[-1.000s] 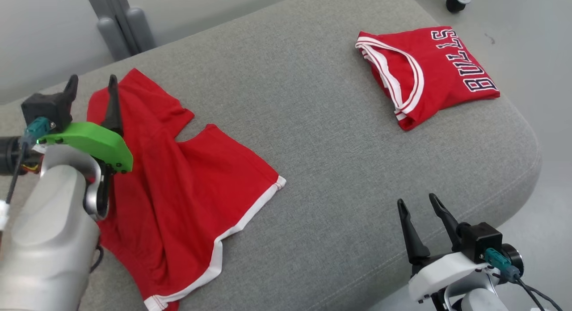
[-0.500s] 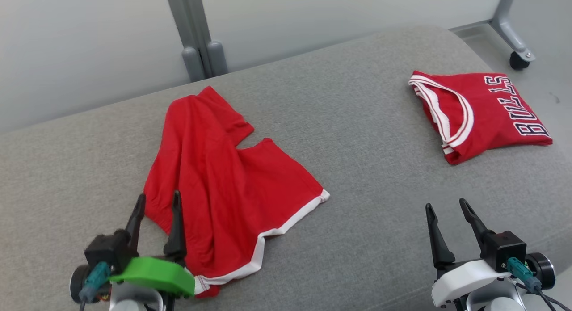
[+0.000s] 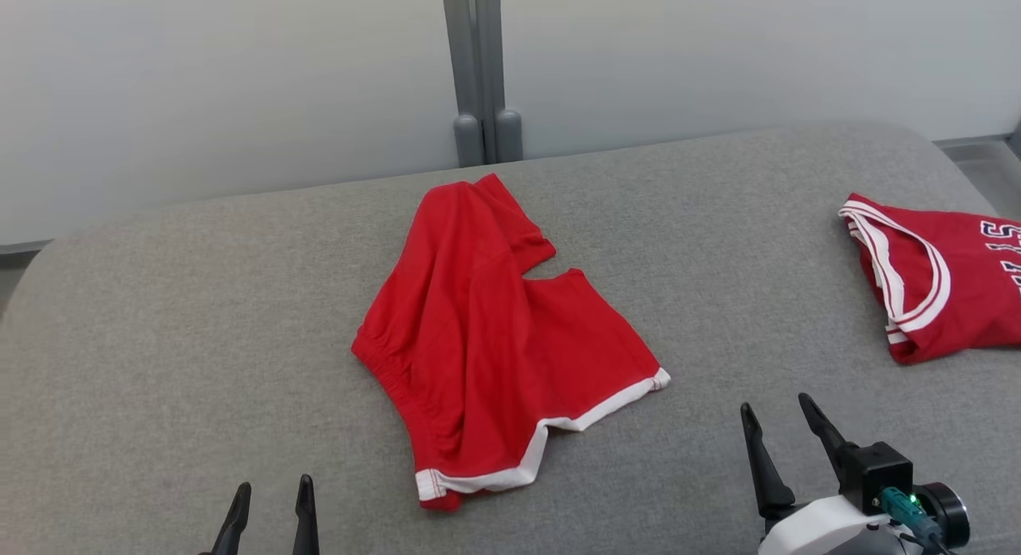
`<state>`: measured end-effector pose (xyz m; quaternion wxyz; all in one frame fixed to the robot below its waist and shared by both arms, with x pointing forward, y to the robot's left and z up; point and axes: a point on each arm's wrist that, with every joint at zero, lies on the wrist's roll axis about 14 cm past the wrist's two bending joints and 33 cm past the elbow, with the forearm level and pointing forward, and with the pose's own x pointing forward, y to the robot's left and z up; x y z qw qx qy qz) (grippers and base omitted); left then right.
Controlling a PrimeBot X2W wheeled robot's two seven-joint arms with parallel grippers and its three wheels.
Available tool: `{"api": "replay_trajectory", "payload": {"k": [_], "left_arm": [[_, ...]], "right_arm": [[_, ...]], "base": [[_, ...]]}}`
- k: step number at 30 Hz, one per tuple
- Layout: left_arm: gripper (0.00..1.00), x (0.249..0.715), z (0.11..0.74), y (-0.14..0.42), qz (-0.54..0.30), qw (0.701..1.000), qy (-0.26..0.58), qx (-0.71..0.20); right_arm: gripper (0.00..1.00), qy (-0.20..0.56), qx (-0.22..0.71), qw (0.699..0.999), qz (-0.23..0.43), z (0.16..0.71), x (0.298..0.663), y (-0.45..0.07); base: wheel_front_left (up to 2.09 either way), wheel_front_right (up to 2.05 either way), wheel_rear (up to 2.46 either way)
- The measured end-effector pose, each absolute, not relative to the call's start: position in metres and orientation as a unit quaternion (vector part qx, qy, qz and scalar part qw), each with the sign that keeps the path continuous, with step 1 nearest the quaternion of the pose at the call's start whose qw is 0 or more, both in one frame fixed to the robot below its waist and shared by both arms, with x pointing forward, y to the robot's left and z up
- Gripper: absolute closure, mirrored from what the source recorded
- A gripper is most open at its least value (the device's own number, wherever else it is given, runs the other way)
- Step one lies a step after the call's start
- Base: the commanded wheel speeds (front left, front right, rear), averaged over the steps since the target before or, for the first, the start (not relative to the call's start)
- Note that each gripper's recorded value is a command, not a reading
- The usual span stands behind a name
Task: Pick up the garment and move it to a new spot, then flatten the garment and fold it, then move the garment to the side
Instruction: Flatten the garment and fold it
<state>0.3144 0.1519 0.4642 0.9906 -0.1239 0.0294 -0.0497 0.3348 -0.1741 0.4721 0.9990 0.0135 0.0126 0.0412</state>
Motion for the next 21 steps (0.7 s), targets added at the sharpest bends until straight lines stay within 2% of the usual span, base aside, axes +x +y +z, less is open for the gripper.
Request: {"api": "replay_trajectory", "payload": {"k": [5,21], "left_arm": [[0.0,0.298,0.465,0.163,-0.036,0.992,0.022,-0.118],[0.0,0.293,0.463,0.161,-0.041,0.992,0.024,-0.119]], "right_arm": [[0.0,0.015,0.013,0.997,0.071,0.47,0.335,-0.155],[0.0,0.017,0.016,0.997,0.078,0.469,0.334,-0.15]], "base": [[0.0,0.0,0.0],[0.0,0.0,0.0]]}}
